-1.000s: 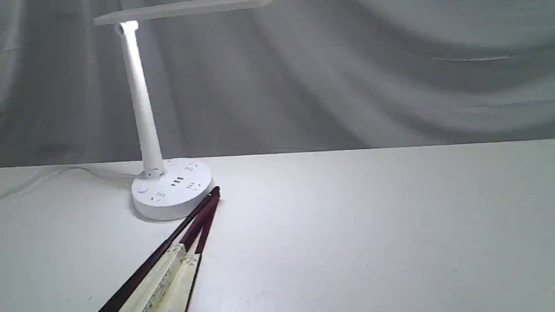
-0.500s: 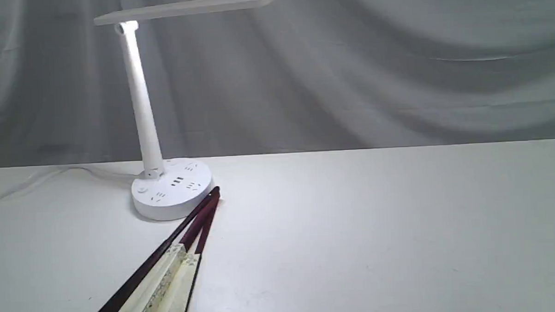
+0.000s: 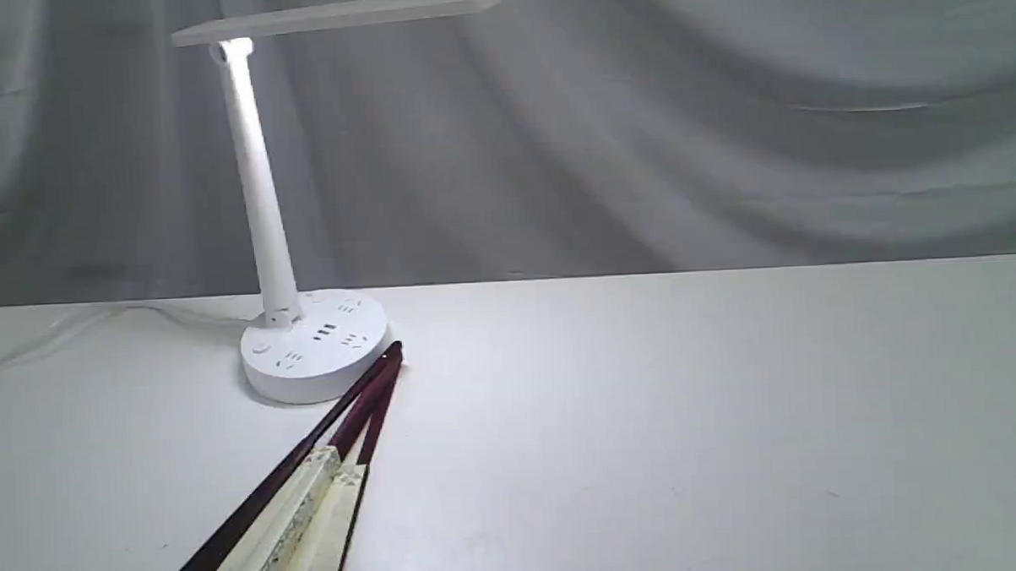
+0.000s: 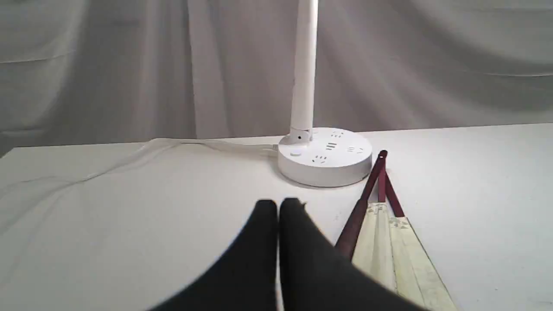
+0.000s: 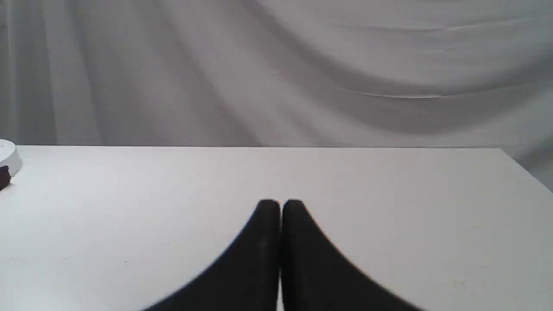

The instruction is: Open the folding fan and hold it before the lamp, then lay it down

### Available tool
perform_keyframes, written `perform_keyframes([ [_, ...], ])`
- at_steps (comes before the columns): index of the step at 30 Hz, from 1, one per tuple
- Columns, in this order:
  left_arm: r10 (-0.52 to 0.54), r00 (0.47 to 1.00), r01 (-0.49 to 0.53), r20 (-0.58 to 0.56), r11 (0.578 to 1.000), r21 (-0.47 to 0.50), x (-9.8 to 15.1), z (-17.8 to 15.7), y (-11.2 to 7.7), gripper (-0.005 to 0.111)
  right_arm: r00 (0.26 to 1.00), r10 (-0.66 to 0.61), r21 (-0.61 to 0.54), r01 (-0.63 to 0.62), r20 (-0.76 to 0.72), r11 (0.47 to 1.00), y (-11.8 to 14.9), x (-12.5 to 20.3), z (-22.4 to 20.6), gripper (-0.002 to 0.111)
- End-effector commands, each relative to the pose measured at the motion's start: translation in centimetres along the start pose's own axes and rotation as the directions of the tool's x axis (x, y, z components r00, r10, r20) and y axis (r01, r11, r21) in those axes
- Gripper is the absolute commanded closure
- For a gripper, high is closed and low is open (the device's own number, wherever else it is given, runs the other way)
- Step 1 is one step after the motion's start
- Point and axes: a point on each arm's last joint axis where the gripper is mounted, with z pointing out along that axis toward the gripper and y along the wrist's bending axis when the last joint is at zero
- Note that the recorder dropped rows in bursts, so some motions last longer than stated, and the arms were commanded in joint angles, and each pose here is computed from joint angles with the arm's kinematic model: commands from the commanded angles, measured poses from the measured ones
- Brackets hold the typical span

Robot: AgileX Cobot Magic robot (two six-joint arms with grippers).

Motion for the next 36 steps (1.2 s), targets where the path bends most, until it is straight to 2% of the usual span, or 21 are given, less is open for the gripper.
perform_keyframes([
  [1,-0.028,1.0,0.028,0.006,1.0,-0.001,0.1,0.0,0.0,0.107,1.0,-0.006,-0.002,0.006,0.01,1.0,0.0,0.0,0.0,0.108],
  [6,-0.087,0.996,0.087,0.028,0.996,0.0,-0.1,0.0,0.0,0.107,1.0,0.005,-0.003,-0.005,0.017,1.0,0.0,-0.1,0.0,0.108],
  [9,-0.117,0.99,0.117,0.074,0.993,0.003,-0.6,0.0,0.0,0.107,0.997,0.005,-0.005,-0.004,0.072,1.0,0.0,-0.6,0.0,0.108],
  [13,-0.127,0.99,0.127,0.061,0.992,0.005,-0.7,-0.1,0.0,0.107,0.989,0.002,-0.007,-0.001,0.148,1.0,0.1,-1.2,-0.1,0.108],
  [23,-0.143,0.986,0.14,0.091,0.99,0.029,-5.8,-2.1,-0.2,0.107,0.972,0.003,-0.005,-0.002,0.235,1.0,0.0,-5.4,-1.3,0.108],
  [31,-0.162,0.978,0.155,0.134,0.986,0.057,-10.8,-5.2,-0.4,0.107,0.979,0.008,-0.001,-0.007,0.203,1.0,-0.1,-7.9,-2.5,0.108],
  [36,-0.154,0.979,0.147,0.136,0.987,0.066,-12.7,-7.0,-0.6,0.107,0.983,0.008,0.002,-0.009,0.183,1.0,-0.1,-9.4,-3.5,0.108],
])
